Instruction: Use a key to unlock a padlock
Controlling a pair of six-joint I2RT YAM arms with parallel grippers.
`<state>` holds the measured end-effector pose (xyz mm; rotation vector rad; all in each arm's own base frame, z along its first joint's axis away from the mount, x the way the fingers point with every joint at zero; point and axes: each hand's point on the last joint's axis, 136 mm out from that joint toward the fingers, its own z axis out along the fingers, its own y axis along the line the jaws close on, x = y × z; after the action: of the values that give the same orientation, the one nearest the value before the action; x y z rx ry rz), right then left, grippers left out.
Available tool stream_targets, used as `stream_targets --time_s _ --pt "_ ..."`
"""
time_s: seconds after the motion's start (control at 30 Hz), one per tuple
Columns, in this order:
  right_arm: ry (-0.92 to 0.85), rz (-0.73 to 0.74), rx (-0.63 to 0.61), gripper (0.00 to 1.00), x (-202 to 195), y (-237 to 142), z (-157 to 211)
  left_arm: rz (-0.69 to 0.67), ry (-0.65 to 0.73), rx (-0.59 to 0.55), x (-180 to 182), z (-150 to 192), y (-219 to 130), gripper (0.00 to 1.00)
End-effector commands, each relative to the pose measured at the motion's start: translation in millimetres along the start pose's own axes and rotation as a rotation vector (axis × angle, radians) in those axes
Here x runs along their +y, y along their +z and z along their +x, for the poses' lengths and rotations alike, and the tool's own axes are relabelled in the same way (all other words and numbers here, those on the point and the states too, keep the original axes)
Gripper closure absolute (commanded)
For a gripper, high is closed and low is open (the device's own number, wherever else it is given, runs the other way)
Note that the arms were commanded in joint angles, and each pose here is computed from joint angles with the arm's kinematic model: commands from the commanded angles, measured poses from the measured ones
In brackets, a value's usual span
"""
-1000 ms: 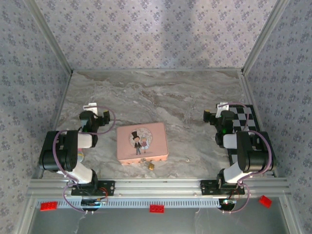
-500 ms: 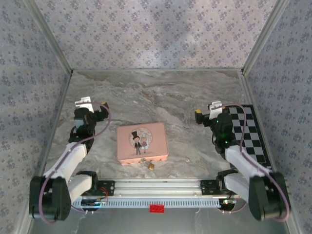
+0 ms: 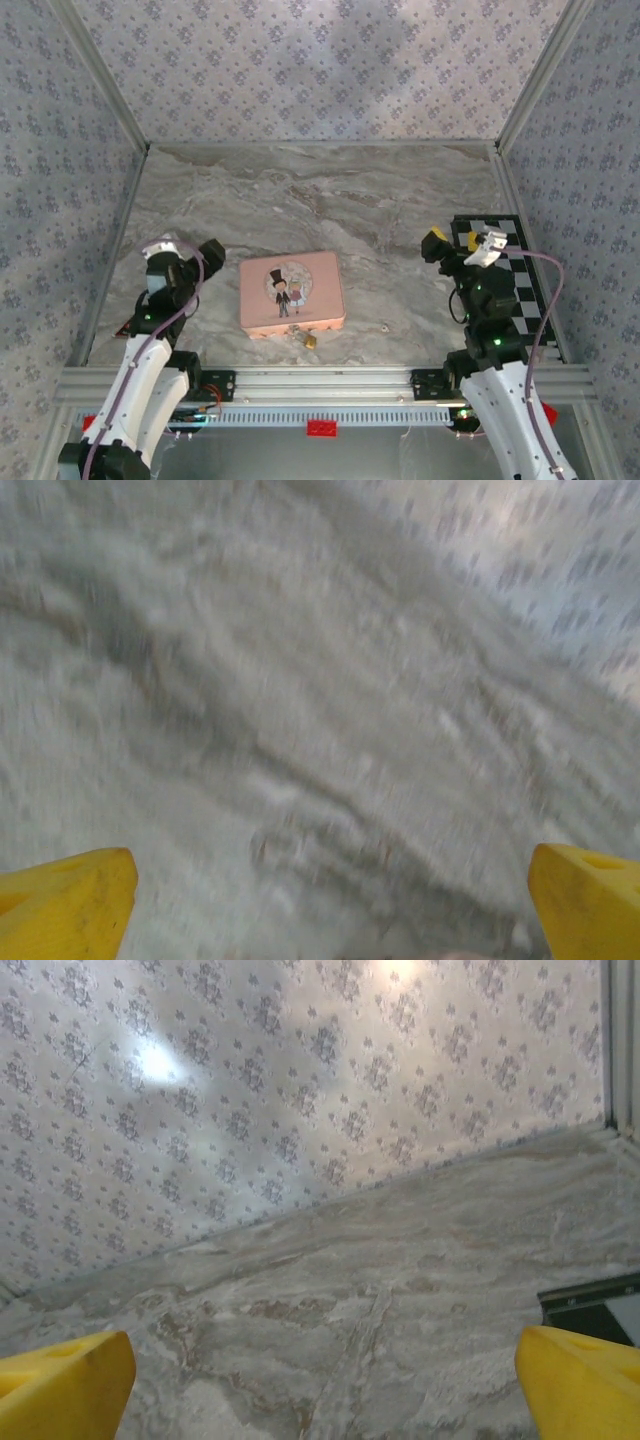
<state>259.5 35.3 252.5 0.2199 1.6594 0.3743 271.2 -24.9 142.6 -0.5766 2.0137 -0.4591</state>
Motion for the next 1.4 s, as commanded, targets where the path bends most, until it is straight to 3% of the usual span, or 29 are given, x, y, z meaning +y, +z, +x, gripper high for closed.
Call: stream_targets --time_s 0.0,0.17,0.27,0.37,0.5,0.73,1.07,1.37 --pt "0.044 -0.025 0.216 0.01 8 0 36 0.112 0.020 0.054 -20 9 -11 0.00" --pt "0.010 0.104 0.538 0.01 12 3 84 0.262 0.137 0.109 -52 27 -17 0.00" --pt "-0.100 0.152 0.708 0.01 26 0 115 0.353 0.229 0.144 -76 45 -23 0.00" --pt "-0.215 0.158 0.808 0.01 40 -4 137 0.432 0.342 0.160 -97 61 -30 0.00" --pt "-0.299 0.140 0.928 0.06 55 -14 162 0.516 0.386 0.190 -114 71 -33 0.00" --pt "-0.291 0.271 1.150 0.19 44 -44 198 0.473 0.411 0.152 -107 70 -26 0.00" --pt "-0.213 0.316 1.306 0.38 46 -67 239 0.535 0.405 0.145 -116 69 -35 0.00" --pt "-0.255 0.375 1.372 0.56 42 -75 261 0.554 0.410 0.152 -120 70 -39 0.00"
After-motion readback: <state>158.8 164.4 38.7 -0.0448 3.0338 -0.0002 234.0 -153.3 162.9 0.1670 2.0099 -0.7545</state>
